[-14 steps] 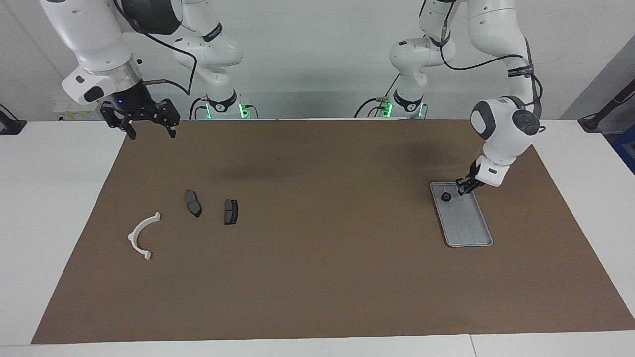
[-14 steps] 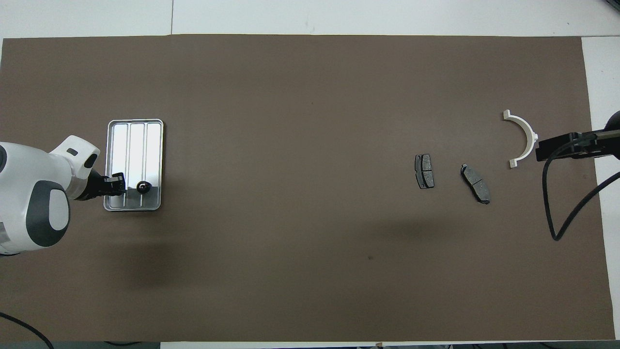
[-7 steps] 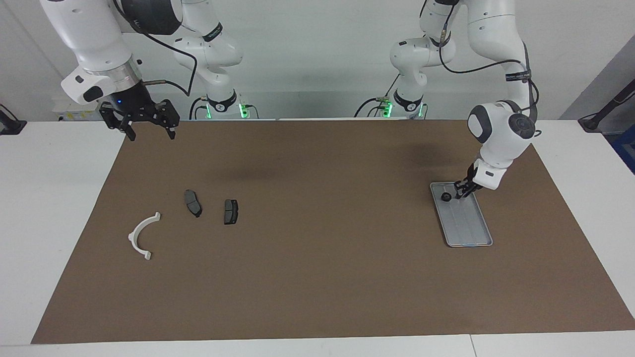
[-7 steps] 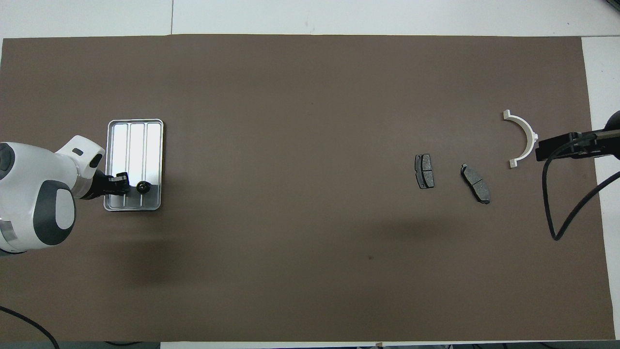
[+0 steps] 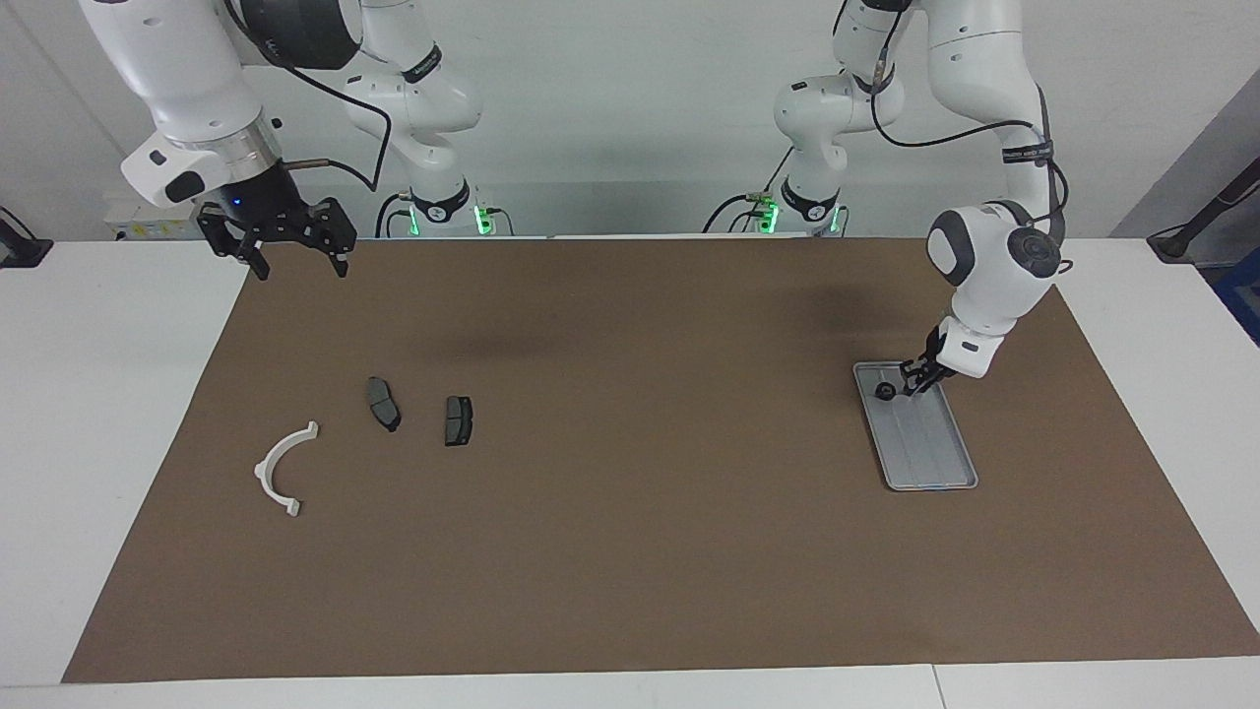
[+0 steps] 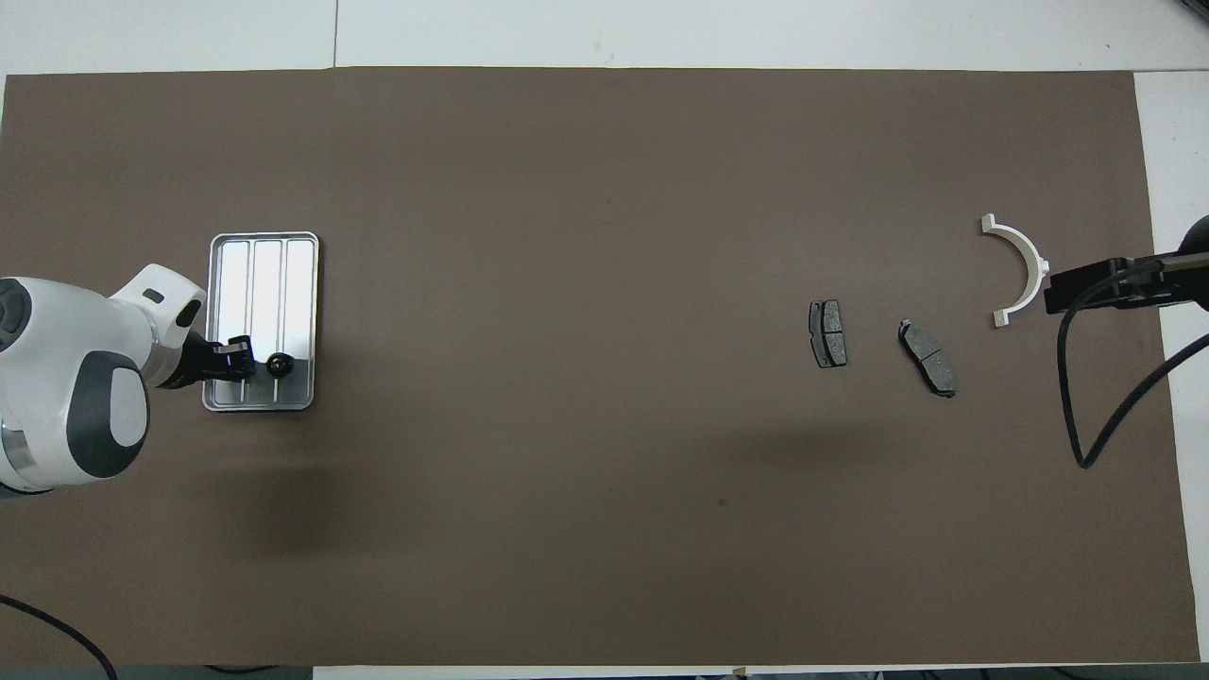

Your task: Pick bearing gear from pile to tray

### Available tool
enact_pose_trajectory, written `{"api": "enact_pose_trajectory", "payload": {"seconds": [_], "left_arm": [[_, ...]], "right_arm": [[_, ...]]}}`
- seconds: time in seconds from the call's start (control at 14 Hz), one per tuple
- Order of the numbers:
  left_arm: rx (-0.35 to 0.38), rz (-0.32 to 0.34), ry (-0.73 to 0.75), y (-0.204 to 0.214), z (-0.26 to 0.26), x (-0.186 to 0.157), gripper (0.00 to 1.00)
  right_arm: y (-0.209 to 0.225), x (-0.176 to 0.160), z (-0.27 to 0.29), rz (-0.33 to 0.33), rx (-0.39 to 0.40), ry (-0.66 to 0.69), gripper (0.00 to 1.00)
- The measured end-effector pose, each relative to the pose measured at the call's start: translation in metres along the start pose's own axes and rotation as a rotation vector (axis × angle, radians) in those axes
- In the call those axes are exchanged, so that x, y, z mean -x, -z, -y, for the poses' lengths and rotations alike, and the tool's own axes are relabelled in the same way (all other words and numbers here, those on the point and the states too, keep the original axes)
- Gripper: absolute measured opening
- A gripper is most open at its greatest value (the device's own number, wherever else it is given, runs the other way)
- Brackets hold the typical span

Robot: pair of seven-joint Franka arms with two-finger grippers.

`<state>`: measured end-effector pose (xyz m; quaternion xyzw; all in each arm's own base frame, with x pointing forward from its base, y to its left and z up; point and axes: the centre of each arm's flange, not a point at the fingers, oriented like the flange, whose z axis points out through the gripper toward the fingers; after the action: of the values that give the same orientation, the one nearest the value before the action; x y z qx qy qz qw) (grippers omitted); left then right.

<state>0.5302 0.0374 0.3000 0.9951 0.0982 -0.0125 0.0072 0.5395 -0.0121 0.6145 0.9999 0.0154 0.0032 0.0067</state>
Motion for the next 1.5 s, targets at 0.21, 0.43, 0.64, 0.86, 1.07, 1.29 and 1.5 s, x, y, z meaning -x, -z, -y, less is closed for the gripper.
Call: {"api": "enact_pose_trajectory", "payload": {"seconds": [0.21, 0.43, 0.64, 0.86, 1.07, 1.29, 1.5], "left_arm": [[0.000, -0.001, -0.001, 0.008, -0.001, -0.005, 0.60], [-0.002, 0.028, -0.003, 0.044, -0.004, -0.021, 0.60], [-0.003, 0.045, -0.001, 0.090, -0.004, -0.032, 0.60], [-0.004, 0.053, 0.006, 0.149, 0.000, -0.033, 0.65], [-0.004, 0.055, -0.001, 0.199, -0.003, -0.029, 0.96], [-0.003, 0.044, -0.015, 0.246, -0.011, -0.028, 1.00], [-0.002, 0.038, -0.021, 0.276, -0.013, -0.026, 1.00]], "right_arm": [[0.000, 0.000, -0.001, 0.001, 0.000, -0.001, 1.00], [0.000, 0.000, -0.001, 0.001, 0.000, -0.001, 1.00], [0.000, 0.000, -0.001, 0.001, 0.000, -0.002, 1.00], [-0.001, 0.000, -0.001, 0.001, 0.000, -0.002, 1.00], [-0.001, 0.000, -0.001, 0.001, 0.000, -0.002, 1.00], [-0.001, 0.000, -0.001, 0.001, 0.000, -0.002, 1.00], [-0.001, 0.000, -0.001, 0.001, 0.000, -0.002, 1.00]]}}
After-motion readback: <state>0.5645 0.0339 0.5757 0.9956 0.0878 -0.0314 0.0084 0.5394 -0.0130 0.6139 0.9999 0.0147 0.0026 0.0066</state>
